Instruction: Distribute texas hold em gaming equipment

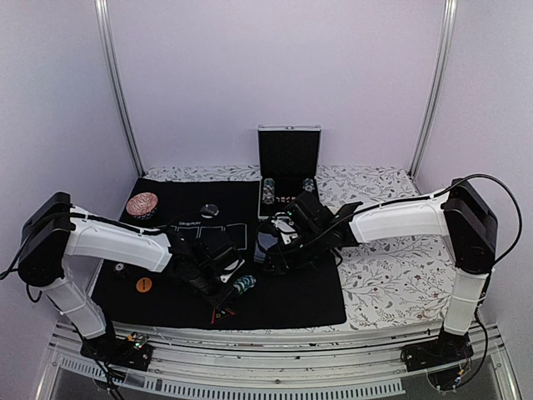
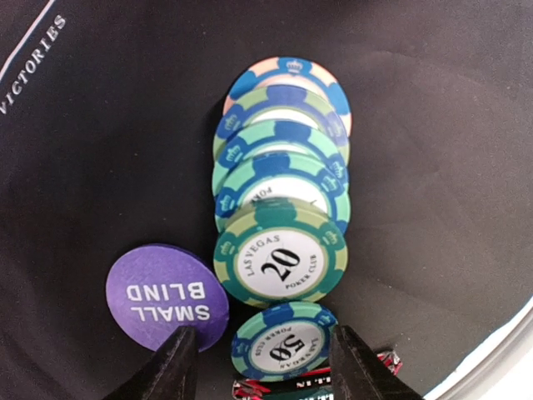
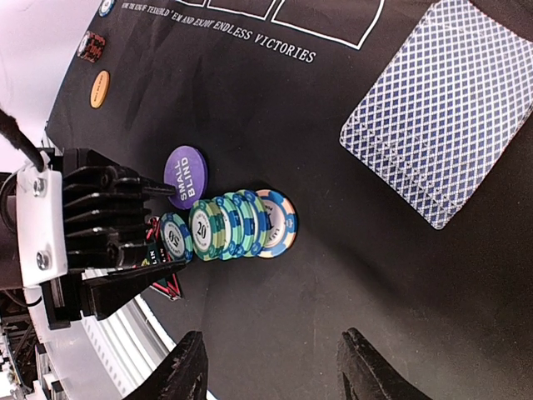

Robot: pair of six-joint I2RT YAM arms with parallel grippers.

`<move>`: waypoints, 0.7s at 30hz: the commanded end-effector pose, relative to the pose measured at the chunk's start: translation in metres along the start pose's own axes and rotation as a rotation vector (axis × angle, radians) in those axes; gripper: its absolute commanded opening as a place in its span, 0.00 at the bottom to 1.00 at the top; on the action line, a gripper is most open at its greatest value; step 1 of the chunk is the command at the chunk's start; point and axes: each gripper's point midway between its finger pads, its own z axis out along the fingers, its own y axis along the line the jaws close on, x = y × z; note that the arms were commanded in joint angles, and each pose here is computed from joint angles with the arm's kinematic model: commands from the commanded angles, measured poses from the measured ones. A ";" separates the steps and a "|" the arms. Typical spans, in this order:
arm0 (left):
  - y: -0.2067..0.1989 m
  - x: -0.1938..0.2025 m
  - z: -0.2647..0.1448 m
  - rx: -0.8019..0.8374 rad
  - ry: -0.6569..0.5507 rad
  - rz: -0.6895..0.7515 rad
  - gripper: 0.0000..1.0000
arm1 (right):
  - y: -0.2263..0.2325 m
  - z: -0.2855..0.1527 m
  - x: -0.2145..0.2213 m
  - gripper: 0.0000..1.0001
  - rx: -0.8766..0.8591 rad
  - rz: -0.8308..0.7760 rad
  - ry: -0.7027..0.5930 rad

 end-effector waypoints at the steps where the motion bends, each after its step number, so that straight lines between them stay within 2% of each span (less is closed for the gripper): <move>1: -0.016 0.002 0.004 0.036 0.019 0.016 0.56 | 0.004 -0.009 -0.007 0.55 -0.011 -0.020 -0.030; 8: -0.021 0.001 0.000 0.041 0.021 0.030 0.55 | 0.003 -0.008 -0.004 0.55 -0.010 -0.022 -0.024; 15: -0.021 -0.003 -0.007 0.000 0.021 0.054 0.59 | 0.003 -0.006 -0.003 0.55 -0.011 -0.027 -0.017; 21: -0.032 -0.008 -0.011 0.044 -0.006 0.073 0.60 | 0.003 -0.006 -0.002 0.55 -0.013 -0.031 -0.014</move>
